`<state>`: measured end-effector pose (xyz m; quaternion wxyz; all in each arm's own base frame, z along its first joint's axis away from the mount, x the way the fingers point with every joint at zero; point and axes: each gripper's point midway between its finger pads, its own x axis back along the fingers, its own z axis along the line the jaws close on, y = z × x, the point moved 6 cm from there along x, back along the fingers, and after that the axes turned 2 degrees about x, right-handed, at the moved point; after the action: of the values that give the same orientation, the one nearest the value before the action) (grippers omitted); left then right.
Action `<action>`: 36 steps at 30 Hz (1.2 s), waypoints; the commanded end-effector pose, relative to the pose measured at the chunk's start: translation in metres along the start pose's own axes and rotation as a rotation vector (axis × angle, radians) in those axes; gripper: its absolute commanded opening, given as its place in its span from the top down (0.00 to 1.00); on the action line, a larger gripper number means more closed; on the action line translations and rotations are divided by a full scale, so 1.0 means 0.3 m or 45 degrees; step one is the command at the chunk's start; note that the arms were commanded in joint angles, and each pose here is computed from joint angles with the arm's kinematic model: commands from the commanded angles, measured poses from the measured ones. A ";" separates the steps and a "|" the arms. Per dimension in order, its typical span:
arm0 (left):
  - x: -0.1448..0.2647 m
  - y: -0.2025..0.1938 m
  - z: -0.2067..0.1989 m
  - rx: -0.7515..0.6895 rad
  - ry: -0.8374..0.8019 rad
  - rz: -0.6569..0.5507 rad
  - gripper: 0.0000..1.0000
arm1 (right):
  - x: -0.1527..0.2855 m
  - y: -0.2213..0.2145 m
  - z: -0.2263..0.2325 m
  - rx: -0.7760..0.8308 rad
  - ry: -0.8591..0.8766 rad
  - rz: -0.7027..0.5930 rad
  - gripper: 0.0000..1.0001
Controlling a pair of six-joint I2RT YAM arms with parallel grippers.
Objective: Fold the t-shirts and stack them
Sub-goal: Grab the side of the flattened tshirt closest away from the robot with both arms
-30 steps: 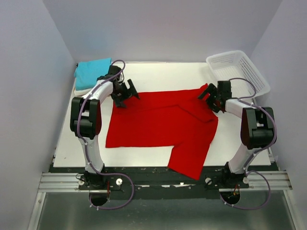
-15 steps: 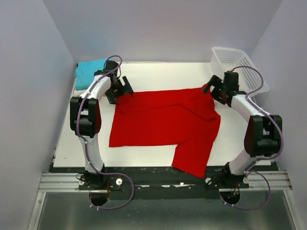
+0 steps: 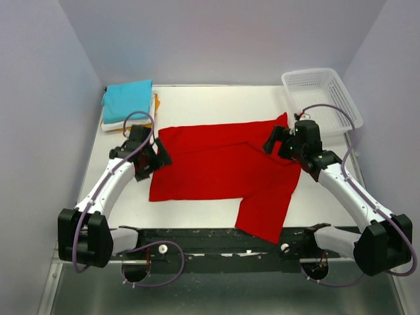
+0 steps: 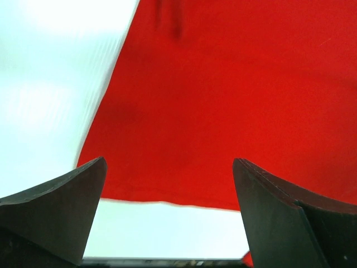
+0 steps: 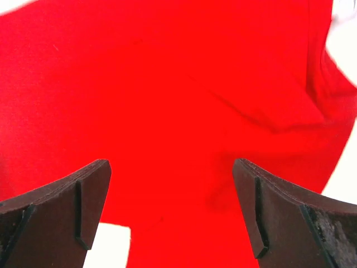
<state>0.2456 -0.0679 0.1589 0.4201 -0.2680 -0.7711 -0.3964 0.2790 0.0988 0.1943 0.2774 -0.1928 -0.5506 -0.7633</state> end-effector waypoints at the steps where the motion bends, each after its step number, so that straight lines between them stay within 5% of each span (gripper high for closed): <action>1: -0.064 -0.186 0.195 0.166 0.223 0.044 0.01 | 0.038 -0.125 -0.025 0.025 -0.019 0.130 0.00; 7: -0.066 -0.272 0.244 0.244 0.191 0.065 0.10 | 0.043 -0.173 0.000 0.067 0.001 0.180 0.00; 12: -0.117 -0.275 0.226 0.281 0.137 0.064 0.41 | 0.040 -0.189 -0.010 0.087 -0.039 0.194 0.00; 16: -0.152 -0.243 0.207 0.297 0.147 0.041 0.55 | 0.052 -0.192 0.000 0.104 -0.031 0.219 0.00; 20: -0.173 -0.221 0.189 0.294 0.163 0.047 1.00 | 0.075 -0.229 0.024 0.186 -0.032 0.294 0.01; 28: -0.161 -0.217 0.185 0.274 0.137 0.038 1.00 | 0.175 -0.526 0.237 0.643 0.036 0.613 0.06; 36: -0.165 -0.220 0.162 0.249 0.082 0.078 1.00 | 0.323 -0.745 0.114 0.612 -0.117 1.003 0.24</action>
<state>0.1974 -0.0620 0.0747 0.4945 -0.2185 -0.7793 -0.3170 0.0962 0.1963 0.1160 0.5515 -0.2383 -0.6395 -0.4797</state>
